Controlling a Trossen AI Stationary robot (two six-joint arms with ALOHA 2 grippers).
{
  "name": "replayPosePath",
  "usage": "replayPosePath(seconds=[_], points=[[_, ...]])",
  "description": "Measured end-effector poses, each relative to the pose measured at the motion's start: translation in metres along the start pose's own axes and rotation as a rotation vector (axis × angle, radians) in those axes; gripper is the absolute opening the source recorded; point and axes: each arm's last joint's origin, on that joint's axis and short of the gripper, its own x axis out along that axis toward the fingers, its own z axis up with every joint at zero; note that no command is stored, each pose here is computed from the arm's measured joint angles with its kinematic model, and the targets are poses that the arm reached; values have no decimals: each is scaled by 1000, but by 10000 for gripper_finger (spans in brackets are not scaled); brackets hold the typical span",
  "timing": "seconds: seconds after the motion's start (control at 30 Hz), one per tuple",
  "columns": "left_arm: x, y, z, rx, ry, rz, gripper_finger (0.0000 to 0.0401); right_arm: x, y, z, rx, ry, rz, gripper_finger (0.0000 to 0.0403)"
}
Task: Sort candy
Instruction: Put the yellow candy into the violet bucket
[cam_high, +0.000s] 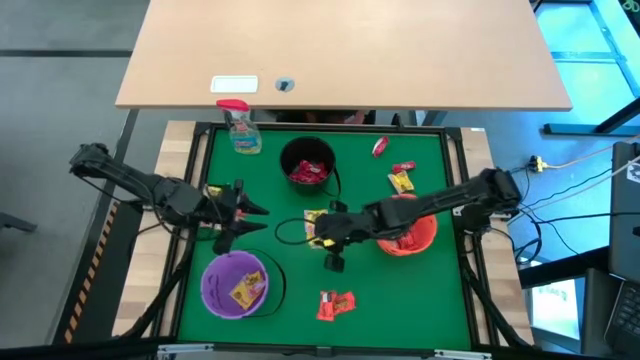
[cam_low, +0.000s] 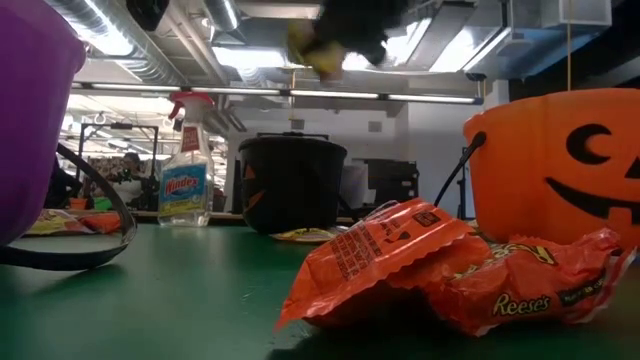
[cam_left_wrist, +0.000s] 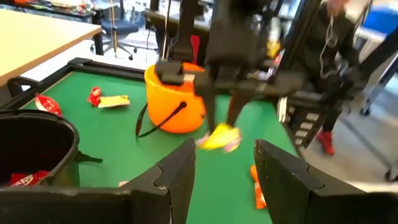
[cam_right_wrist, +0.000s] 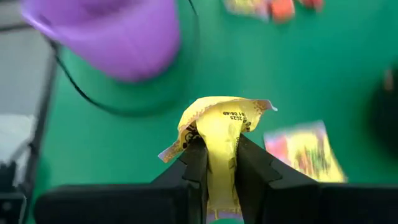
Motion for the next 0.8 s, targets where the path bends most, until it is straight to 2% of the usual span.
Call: replayPosePath(seconds=[0.2, 0.33, 0.43, 0.53, 0.7, 0.8], points=[[22, -7, -9, 107, 46, -29, 156, -6, 12, 20, -73, -212, 124, 53], [34, -14, -7, 197, 0, -111, 156, -7, 13, 23, -77, -234, 152, 53], [40, -18, -7, 288, -33, -134, 156, -7, 13, 23, -78, -235, 157, 53], [47, -21, -11, 361, -31, -143, 156, -7, 14, 24, -81, -238, 189, 53], [57, -23, -19, 411, 0, -133, 156, -9, 16, 29, -81, -293, 221, 53], [61, -24, -18, 434, -31, -110, 156, -10, 18, 32, -86, -318, 268, 53]])
